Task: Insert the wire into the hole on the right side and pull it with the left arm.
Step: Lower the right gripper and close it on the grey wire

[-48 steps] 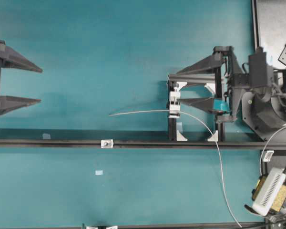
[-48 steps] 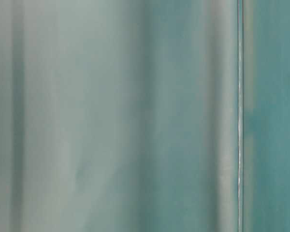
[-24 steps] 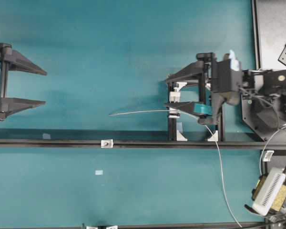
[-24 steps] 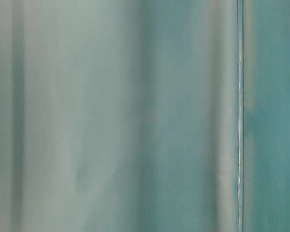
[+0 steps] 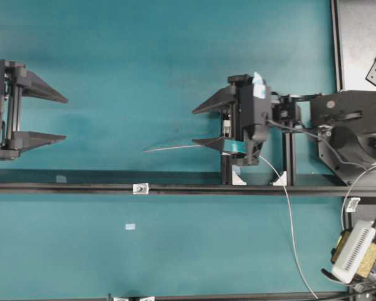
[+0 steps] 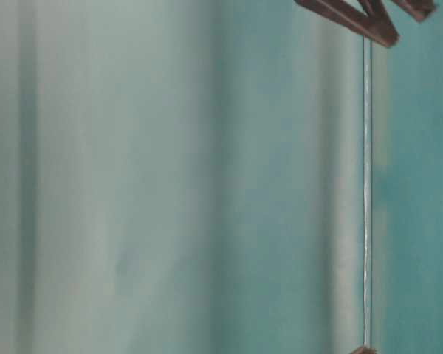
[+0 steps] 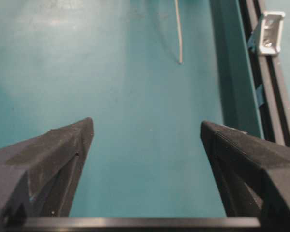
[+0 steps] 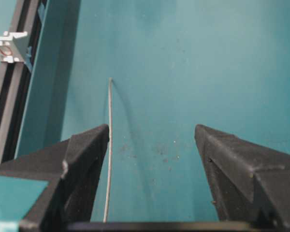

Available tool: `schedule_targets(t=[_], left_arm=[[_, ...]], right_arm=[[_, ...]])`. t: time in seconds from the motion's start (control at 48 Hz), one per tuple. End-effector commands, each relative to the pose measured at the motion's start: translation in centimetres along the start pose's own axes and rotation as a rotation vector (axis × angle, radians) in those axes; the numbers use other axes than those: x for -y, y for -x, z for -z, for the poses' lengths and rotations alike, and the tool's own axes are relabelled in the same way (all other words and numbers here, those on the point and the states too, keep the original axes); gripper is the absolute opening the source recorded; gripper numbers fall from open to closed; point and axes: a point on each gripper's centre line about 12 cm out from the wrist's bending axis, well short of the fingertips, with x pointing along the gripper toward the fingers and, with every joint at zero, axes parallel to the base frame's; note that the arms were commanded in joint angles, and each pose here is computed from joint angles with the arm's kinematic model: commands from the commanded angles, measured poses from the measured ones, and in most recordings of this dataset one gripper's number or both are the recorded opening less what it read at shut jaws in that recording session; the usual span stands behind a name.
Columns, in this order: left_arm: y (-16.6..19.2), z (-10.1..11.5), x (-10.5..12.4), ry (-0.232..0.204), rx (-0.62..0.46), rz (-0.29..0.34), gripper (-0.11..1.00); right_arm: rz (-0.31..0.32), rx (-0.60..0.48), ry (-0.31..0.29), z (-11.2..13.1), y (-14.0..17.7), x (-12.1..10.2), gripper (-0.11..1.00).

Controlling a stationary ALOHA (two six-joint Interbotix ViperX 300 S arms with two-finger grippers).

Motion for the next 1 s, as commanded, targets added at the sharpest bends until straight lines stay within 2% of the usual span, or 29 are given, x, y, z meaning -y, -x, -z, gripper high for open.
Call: schedule_targets(t=[0.0,0.25,0.98], left_arm=[[-0.4,-0.7,-0.2,0.006,0.015,-0.006,0.77],[-1.1,-0.5,-0.3,0.007,-0.003,-0.011,0.76],[-2.0,0.1,-0.6,0.013,-0.035,-0.022,0.77]], right_arm=[[-0.003,0.017,0.004,-0.8,-0.6,-0.1,0.79],[0.004,-0.032,0.002,0.0,-2.2,0.0,0.79],[0.003,-0.085,0.007,0.6,-5.6,-0.2,0.79]])
